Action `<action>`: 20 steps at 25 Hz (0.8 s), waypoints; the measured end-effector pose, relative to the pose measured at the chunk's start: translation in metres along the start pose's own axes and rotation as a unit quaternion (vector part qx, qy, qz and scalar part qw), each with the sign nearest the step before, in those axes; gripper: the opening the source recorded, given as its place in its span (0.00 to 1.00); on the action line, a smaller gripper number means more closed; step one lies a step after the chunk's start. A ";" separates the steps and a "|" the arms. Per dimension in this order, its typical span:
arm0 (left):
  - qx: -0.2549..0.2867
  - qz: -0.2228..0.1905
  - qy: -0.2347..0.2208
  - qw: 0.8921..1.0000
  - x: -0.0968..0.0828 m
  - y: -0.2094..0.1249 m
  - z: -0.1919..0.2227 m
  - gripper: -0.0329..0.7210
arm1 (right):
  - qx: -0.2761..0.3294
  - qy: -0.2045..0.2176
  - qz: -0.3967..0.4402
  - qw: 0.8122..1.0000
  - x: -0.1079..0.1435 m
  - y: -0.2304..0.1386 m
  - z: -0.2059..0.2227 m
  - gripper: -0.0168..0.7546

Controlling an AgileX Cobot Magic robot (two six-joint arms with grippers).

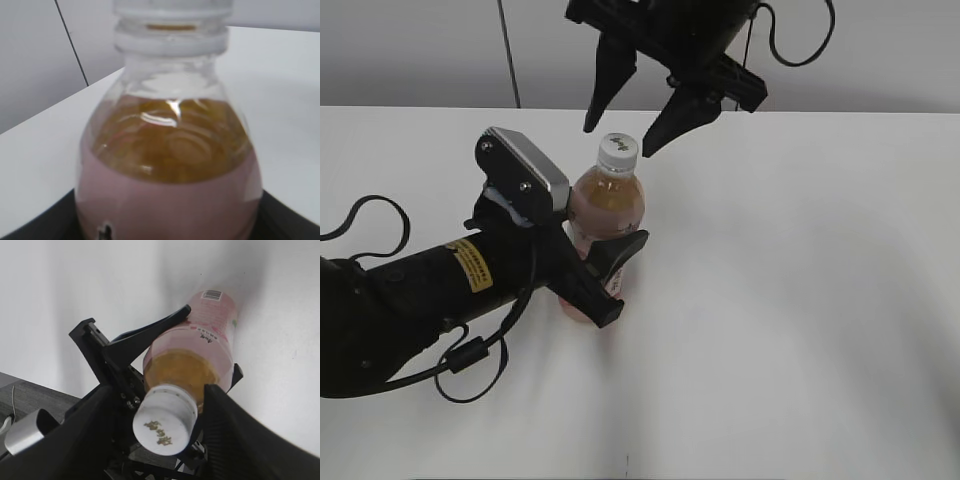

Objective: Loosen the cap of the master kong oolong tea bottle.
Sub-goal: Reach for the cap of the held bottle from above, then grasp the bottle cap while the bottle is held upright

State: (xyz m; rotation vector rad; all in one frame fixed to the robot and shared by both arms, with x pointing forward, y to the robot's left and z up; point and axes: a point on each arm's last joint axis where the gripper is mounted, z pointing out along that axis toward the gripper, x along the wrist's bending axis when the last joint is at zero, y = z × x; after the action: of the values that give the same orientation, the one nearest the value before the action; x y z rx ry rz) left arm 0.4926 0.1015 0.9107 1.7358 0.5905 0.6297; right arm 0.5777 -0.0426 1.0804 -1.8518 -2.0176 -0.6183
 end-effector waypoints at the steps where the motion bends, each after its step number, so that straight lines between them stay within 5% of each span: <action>1: 0.000 0.000 0.000 1.000 0.000 0.000 0.000 0.61 | 0.000 0.000 0.001 1.000 0.000 0.000 0.000 0.58; 20: 0.001 -0.001 0.002 1.000 0.000 0.000 0.000 0.61 | 0.006 -0.017 -0.023 1.000 0.010 -0.009 0.007 0.53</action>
State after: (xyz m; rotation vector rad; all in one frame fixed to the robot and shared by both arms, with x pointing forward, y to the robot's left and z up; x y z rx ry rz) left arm 0.4926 0.1019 0.9105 1.7352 0.5953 0.6310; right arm 0.5678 -0.0308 1.0784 -1.8252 -2.0866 -0.5903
